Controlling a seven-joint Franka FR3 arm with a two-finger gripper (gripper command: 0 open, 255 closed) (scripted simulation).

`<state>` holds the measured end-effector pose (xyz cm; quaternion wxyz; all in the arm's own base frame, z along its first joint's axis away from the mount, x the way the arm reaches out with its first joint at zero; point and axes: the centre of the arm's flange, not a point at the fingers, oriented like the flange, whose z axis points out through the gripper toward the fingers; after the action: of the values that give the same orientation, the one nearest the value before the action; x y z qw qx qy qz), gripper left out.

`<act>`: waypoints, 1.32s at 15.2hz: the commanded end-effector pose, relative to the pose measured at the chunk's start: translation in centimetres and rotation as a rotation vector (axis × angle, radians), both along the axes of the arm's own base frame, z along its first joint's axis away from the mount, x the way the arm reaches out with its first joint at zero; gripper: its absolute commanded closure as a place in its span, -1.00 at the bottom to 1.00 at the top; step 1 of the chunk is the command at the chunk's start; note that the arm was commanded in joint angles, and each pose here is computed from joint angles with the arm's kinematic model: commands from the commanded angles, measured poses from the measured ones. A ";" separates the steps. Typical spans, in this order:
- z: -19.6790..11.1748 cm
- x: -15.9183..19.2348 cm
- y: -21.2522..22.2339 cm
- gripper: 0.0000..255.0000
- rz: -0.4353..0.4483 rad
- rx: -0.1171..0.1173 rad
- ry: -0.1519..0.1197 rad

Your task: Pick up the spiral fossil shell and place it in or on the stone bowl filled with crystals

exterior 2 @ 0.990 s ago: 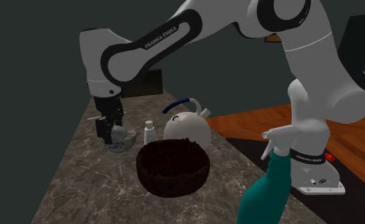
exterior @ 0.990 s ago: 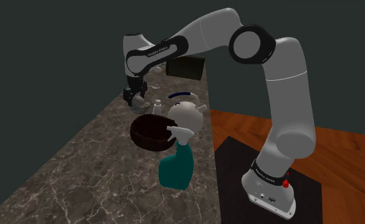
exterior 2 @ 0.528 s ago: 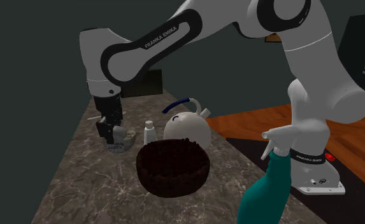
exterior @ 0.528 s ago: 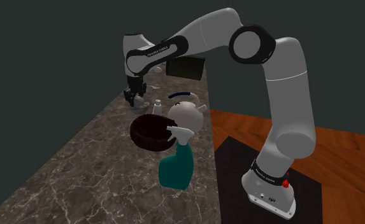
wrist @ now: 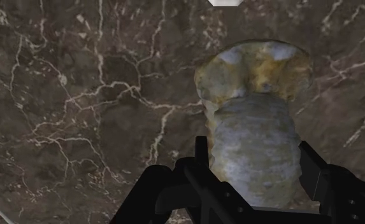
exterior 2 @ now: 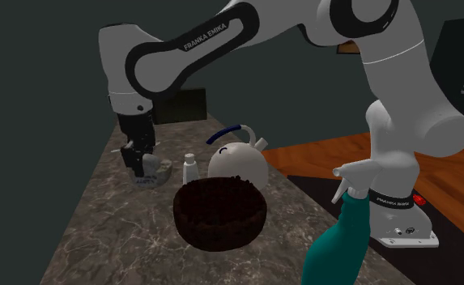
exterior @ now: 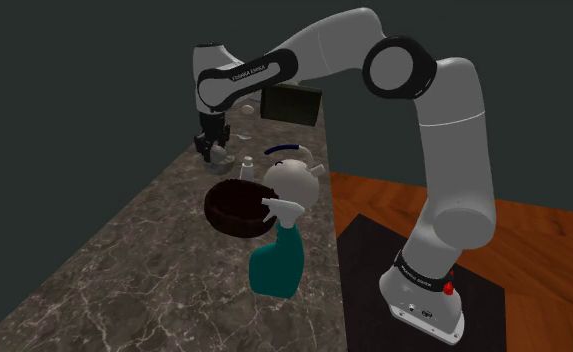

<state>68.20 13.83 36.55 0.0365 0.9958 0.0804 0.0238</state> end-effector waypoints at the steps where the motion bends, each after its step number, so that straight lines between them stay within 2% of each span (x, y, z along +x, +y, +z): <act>1: 1.1 0.0 0.0 1.00 0.000 0.000 0.000; 20: 11.1 0.0 0.0 1.00 0.000 0.000 0.000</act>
<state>68.17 14.08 47.05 0.0364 0.9958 0.0803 0.0238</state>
